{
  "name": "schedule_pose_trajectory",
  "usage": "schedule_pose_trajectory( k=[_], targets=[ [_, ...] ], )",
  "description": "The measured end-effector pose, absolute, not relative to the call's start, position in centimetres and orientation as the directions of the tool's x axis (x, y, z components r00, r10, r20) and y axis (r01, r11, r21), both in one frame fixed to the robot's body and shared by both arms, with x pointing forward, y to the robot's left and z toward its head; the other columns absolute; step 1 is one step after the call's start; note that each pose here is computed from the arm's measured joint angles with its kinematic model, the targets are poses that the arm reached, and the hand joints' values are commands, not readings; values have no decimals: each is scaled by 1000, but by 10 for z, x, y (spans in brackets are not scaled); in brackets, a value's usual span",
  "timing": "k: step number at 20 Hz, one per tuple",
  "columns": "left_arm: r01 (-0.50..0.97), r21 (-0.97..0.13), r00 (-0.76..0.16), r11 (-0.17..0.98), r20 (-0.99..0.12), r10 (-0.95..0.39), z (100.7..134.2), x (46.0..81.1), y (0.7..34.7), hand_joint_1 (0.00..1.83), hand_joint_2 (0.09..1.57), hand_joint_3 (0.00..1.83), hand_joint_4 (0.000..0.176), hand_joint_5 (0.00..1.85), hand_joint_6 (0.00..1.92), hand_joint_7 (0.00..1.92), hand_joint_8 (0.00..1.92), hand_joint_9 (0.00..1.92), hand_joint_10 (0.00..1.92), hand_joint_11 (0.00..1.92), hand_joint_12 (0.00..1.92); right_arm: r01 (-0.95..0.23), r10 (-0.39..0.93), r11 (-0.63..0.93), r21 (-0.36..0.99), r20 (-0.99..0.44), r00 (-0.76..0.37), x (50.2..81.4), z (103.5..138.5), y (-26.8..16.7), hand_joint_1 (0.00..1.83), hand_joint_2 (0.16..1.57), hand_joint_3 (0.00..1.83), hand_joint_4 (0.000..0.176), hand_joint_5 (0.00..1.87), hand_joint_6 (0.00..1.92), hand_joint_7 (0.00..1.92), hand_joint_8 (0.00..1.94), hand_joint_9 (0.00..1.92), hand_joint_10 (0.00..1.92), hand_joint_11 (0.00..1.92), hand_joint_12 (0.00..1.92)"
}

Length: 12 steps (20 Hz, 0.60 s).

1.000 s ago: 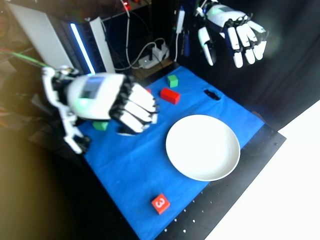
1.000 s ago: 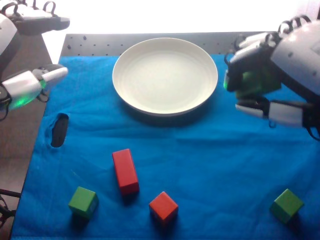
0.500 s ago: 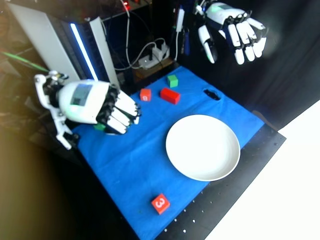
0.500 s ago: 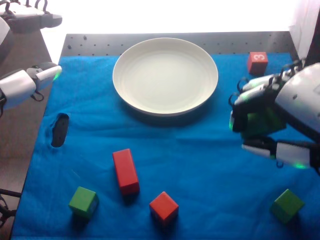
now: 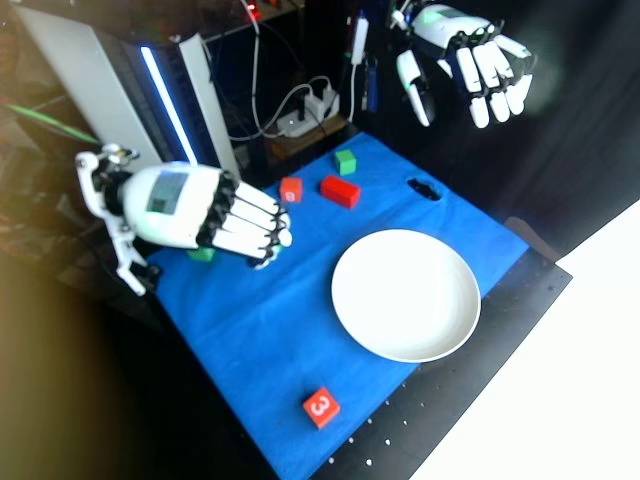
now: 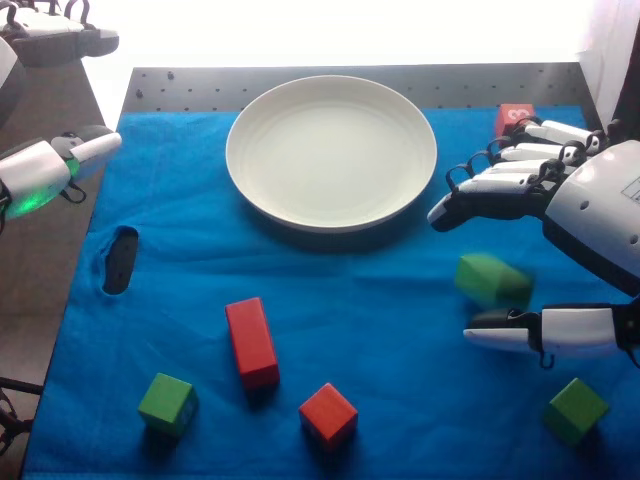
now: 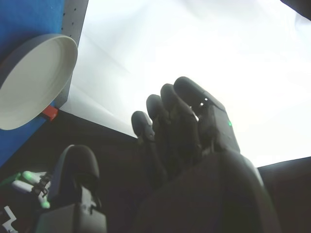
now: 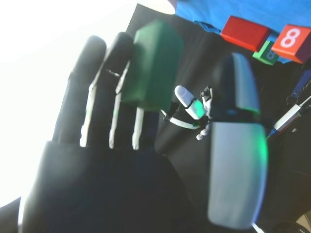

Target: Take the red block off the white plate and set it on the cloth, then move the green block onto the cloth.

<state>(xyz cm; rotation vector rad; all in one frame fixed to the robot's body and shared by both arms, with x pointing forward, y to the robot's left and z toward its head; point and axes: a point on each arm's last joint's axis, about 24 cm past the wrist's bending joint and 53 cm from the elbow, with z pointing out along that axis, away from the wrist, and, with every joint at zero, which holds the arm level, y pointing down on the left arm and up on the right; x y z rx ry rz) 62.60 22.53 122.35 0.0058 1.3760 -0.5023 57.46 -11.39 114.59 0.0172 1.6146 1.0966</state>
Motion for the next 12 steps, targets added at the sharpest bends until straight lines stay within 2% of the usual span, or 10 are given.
schedule_pose_trajectory(
  k=[1, 2, 5, 6, 7, 9, 10, 11, 12],
  targets=[
    [345, -284, 106, 895, -935, -338, 1224, 626, 225, 755, 1177, 0, 39, 605, 5, 534, 6, 387, 202, 0, 1272, -511, 532, 567, 646, -761, -372, 575, 1146, -114, 886, 860, 0, 0, 577, 551, 628, 538, 465, 988, 242, 1611],
    [344, -284, 106, 895, -935, -338, 1224, 626, 225, 747, 1181, 0, 45, 597, 2, 531, 4, 386, 206, 0, 1267, -511, 532, 567, 646, -761, -372, 575, 1146, -114, 890, 862, 0, 0, 563, 579, 602, 577, 445, 991, 214, 1626],
    [345, -283, 108, 895, -935, -337, 1224, 626, 226, 757, 1176, 0, 31, 608, 6, 543, 8, 399, 214, 0, 1261, -506, 536, 568, 649, -759, -371, 576, 1146, -115, 911, 844, 0, 0, 567, 598, 601, 625, 452, 1014, 228, 1627],
    [344, -283, 108, 895, -935, -338, 1224, 626, 226, 763, 1174, 0, 35, 608, 5, 542, 6, 391, 208, 0, 1240, -504, 537, 569, 650, -758, -371, 576, 1146, -115, 912, 847, 0, 0, 562, 621, 586, 677, 459, 1034, 250, 1635],
    [345, -283, 109, 895, -935, -338, 1224, 626, 226, 752, 1176, 0, 35, 606, 4, 535, 3, 384, 204, 0, 1230, -502, 538, 569, 651, -757, -371, 576, 1145, -116, 891, 875, 0, 0, 528, 672, 545, 670, 410, 1008, 193, 1644],
    [347, -280, 113, 895, -935, -336, 1224, 625, 226, 744, 1180, 1, 29, 611, 5, 537, 3, 398, 212, 0, 1278, -499, 546, 570, 652, -755, -363, 578, 1147, -118, 962, 895, 0, 0, 520, 723, 536, 704, 389, 1058, 176, 1697],
    [347, -282, 111, 894, -935, -337, 1224, 624, 225, 739, 1185, 2, 18, 613, 6, 550, 8, 419, 222, 0, 1289, -500, 553, 574, 648, -758, -347, 579, 1151, -124, 1004, 908, 0, 0, 530, 716, 555, 730, 425, 1090, 272, 1667],
    [353, -277, 114, 894, -935, -335, 1225, 624, 224, 764, 1182, 0, 17, 618, 7, 547, 5, 437, 236, 0, 1379, -499, 567, 577, 647, -757, -325, 581, 1156, -130, 988, 939, 0, 0, 528, 734, 556, 774, 425, 1155, 309, 1688],
    [356, -275, 119, 893, -934, -336, 1226, 623, 224, 756, 1180, 0, 8, 630, 10, 565, 10, 464, 250, 48, 1393, -497, 582, 580, 645, -755, -301, 584, 1163, -137, 990, 957, 0, 0, 513, 770, 528, 807, 389, 1190, 288, 1712]
  ],
)
